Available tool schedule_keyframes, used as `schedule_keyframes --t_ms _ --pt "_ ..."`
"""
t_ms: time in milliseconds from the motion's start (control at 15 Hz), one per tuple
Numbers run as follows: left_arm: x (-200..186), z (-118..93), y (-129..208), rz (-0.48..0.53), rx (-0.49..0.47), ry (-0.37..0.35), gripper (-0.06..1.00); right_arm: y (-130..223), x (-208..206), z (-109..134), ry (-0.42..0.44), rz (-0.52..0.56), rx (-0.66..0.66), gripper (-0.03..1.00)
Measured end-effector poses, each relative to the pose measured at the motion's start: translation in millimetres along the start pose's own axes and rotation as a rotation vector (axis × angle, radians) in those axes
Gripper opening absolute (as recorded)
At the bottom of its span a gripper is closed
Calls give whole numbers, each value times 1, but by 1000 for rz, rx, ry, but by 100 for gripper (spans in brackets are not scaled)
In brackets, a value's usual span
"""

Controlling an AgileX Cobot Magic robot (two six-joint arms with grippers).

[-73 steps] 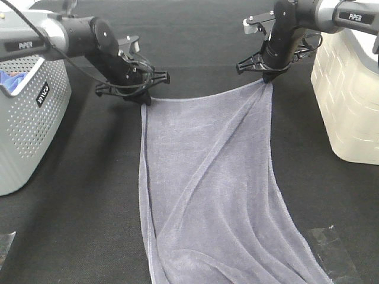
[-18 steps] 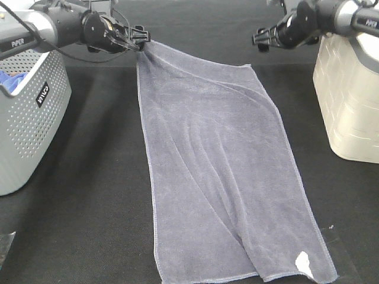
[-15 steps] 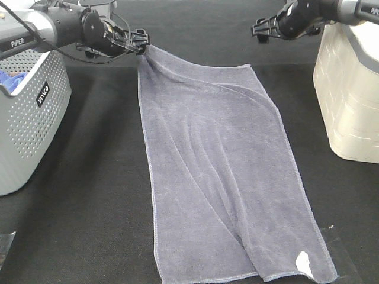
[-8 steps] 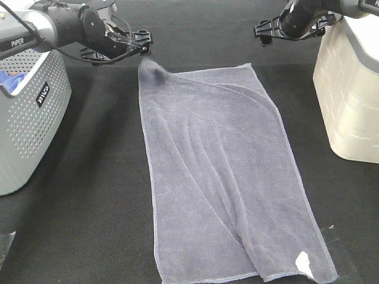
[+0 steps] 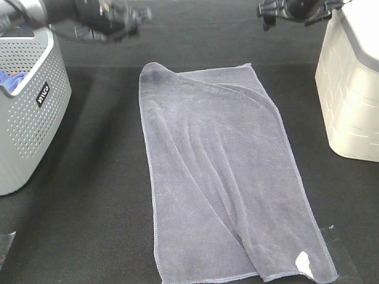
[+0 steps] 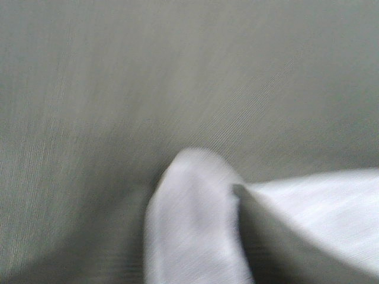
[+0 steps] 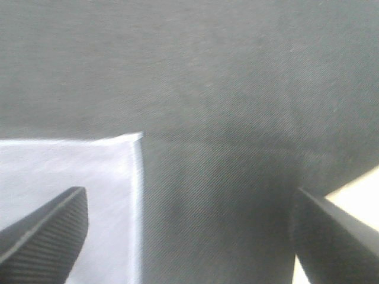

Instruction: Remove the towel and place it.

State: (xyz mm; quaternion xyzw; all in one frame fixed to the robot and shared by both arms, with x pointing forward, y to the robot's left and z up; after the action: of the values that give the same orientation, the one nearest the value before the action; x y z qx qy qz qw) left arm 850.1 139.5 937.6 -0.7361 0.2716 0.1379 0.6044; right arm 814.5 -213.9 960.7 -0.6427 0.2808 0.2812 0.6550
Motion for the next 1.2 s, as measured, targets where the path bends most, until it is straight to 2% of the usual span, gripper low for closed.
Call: schedule_keyframes --t_ms 67,133,267,400,533,800,1000,1200 --pt "-13 -10 -16 -33 11 17 62 -2 -11 6 -42 17 13 86" --pt "-25 -20 -27 -55 38 30 65 -4 -21 12 -85 32 25 86" --pt "-49 -34 -45 -60 122 43 66 -2 -44 24 -174 99 50 86" --pt "-78 -42 -57 -10 198 44 67 5 -66 34 -248 185 62 86" --pt "-112 -45 -66 59 231 38 67 8 -91 39 -290 249 61 86" --pt "-172 -48 -73 190 320 31 67 14 -136 38 -311 352 35 86" --pt "-194 -39 -61 330 350 -14 67 6 -158 37 -318 317 30 86" --pt "-205 -31 -61 349 377 -61 67 -4 -187 35 -327 265 25 86"
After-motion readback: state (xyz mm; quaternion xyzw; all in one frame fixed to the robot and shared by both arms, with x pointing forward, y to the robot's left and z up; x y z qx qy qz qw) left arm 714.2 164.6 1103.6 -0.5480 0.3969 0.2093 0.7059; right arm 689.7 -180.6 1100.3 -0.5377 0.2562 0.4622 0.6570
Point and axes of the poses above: a point on each arm's last joint axis where the gripper is mounted, x pointing out along that axis toward the gripper, z along the wrist's bending axis when the last joint is at zero, y = z × x, the point moved 6 cm from there along x, pointing out along that axis toward the gripper, and after that the axes turned 9 degrees about x, right-handed, at the moved point
